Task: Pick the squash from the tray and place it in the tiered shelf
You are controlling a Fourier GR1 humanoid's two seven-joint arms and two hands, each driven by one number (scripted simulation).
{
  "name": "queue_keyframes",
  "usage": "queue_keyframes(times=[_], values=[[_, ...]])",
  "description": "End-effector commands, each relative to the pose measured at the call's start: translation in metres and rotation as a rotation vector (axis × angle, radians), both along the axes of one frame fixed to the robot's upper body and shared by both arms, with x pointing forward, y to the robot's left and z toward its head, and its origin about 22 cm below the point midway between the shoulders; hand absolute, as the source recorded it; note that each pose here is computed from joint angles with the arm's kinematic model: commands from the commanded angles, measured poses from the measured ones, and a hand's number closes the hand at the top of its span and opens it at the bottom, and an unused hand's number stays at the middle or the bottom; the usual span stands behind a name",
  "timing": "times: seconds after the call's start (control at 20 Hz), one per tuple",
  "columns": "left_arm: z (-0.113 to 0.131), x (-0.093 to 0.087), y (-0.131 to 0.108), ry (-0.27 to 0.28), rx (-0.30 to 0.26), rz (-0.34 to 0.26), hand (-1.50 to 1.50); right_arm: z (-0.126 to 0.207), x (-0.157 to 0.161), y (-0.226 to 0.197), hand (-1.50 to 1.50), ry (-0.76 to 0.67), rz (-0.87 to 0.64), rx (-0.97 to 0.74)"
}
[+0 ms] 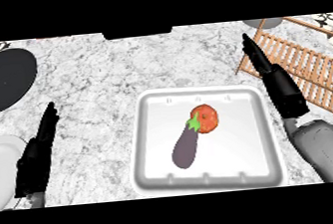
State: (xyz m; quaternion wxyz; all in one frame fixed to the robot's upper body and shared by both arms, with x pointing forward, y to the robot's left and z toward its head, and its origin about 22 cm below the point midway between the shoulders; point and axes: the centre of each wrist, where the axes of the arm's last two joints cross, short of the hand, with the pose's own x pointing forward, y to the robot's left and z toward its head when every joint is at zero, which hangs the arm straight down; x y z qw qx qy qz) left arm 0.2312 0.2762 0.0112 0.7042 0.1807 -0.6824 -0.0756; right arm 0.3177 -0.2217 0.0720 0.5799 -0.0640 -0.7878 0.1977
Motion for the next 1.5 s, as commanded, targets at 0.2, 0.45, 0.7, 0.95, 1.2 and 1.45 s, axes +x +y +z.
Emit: queue_keyframes(times=[0.2,0.45,0.7,0.95,1.2,1.45], values=[[0.045,0.029,0.002,-0.066,-0.153,-0.059,0.00,0.014,0.008,-0.023,1.50,-0.089,-0.424,0.146],[0.051,0.041,-0.004,-0.007,-0.275,-0.074,0.00,-0.026,-0.009,-0.025,-1.50,0.100,-0.718,0.459],[0.060,0.067,0.017,0.004,-0.275,-0.083,0.00,-0.007,-0.045,-0.015,-1.50,-0.020,-0.469,0.447],[0.048,0.058,0.004,-0.004,-0.274,-0.094,0.00,0.019,-0.061,0.010,-1.50,0.170,-0.368,0.246],[0.057,0.062,0.003,0.016,-0.260,-0.110,0.00,0.030,-0.049,-0.007,-1.50,0.382,-0.359,-0.183],[0.061,0.069,-0.004,0.022,-0.264,-0.145,0.00,0.042,-0.036,-0.012,-1.50,0.425,-0.469,-0.651]])
